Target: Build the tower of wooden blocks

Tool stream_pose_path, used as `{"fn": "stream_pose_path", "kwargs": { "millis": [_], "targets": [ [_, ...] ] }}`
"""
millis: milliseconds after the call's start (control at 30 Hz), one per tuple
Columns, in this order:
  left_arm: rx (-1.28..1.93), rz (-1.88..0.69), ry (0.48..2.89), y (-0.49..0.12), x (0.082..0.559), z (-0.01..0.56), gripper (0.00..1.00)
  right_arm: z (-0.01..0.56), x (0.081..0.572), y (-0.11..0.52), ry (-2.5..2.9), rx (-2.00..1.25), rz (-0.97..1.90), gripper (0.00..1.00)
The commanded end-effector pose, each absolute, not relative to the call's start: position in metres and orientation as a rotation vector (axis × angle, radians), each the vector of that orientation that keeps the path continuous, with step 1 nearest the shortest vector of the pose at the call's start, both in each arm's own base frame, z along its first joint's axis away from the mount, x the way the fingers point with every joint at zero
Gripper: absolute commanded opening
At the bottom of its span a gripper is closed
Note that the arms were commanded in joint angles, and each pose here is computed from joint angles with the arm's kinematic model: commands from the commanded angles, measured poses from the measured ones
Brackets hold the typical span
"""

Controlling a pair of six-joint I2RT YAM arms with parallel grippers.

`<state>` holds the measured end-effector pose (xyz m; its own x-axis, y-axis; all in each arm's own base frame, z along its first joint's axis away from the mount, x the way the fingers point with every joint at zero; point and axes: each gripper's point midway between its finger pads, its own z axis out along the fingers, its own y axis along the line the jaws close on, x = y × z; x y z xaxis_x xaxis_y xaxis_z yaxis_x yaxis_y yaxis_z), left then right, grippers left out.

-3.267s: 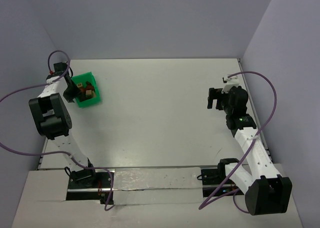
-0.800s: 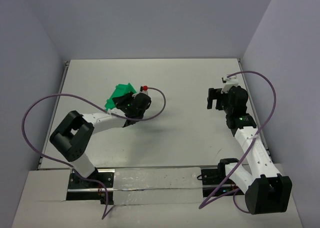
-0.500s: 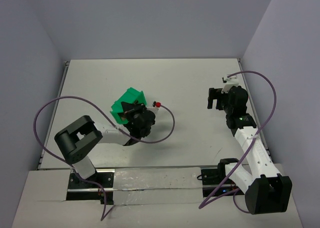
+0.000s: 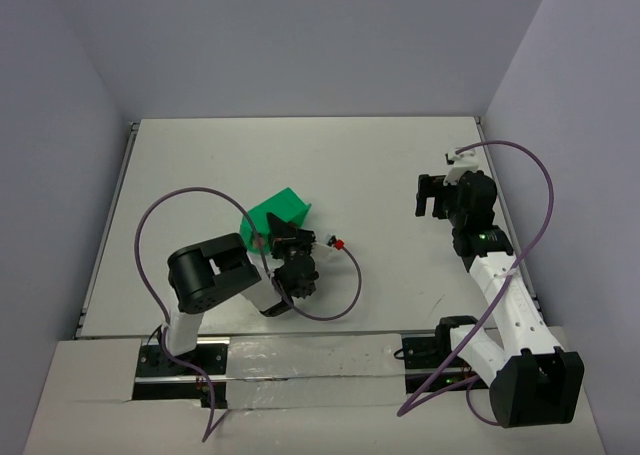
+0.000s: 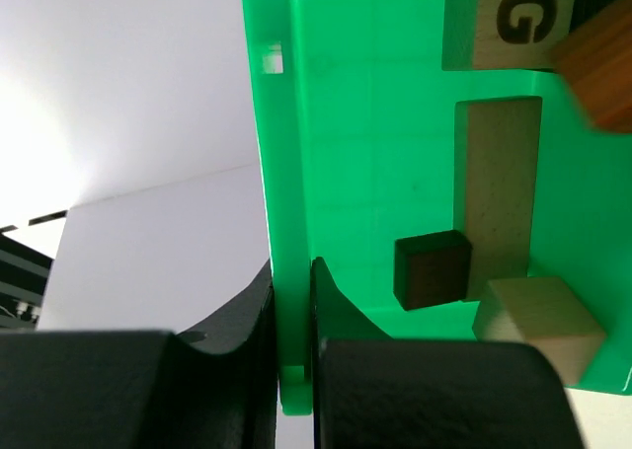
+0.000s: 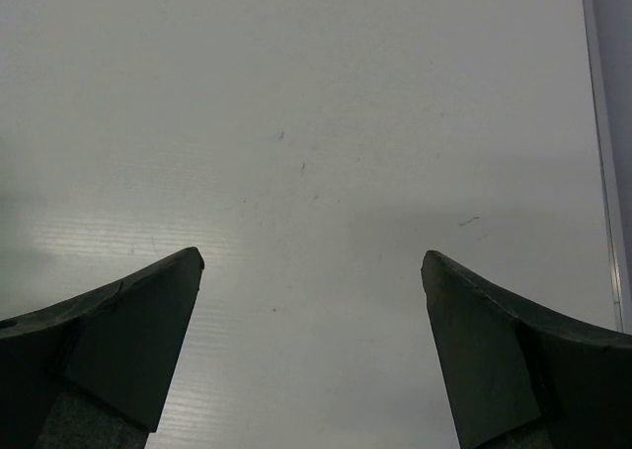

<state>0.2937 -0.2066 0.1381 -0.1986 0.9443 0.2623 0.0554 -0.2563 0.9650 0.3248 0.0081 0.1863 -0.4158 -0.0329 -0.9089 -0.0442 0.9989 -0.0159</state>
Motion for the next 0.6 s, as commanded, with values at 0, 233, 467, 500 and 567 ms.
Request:
{"fn": "stream_pose_path", "kwargs": {
  "millis": [0,233,467,500,567],
  "targets": [
    [0.966,1.359,1.312,-0.199,0.288,0.165,0.00,0.214,0.333,0.003,1.930,-0.041,-0.007,1.00],
    [0.975,1.367,1.304,-0.202,0.291,0.164,0.00,0.214,0.333,0.003,1.931,-0.044,-0.006,1.00],
    [0.873,1.356,1.351,-0.197,0.299,0.187,0.00,0.214,0.333,0.003,1.931,-0.046,-0.008,1.00],
    [0.851,1.354,1.365,-0.195,0.300,0.192,0.00,0.214,0.333,0.003,1.931,-0.045,-0.007,1.00],
    [0.820,1.343,1.381,-0.192,0.301,0.198,0.00,0.214,0.333,0.004,1.933,-0.047,-0.005,1.00]
  ]
}}
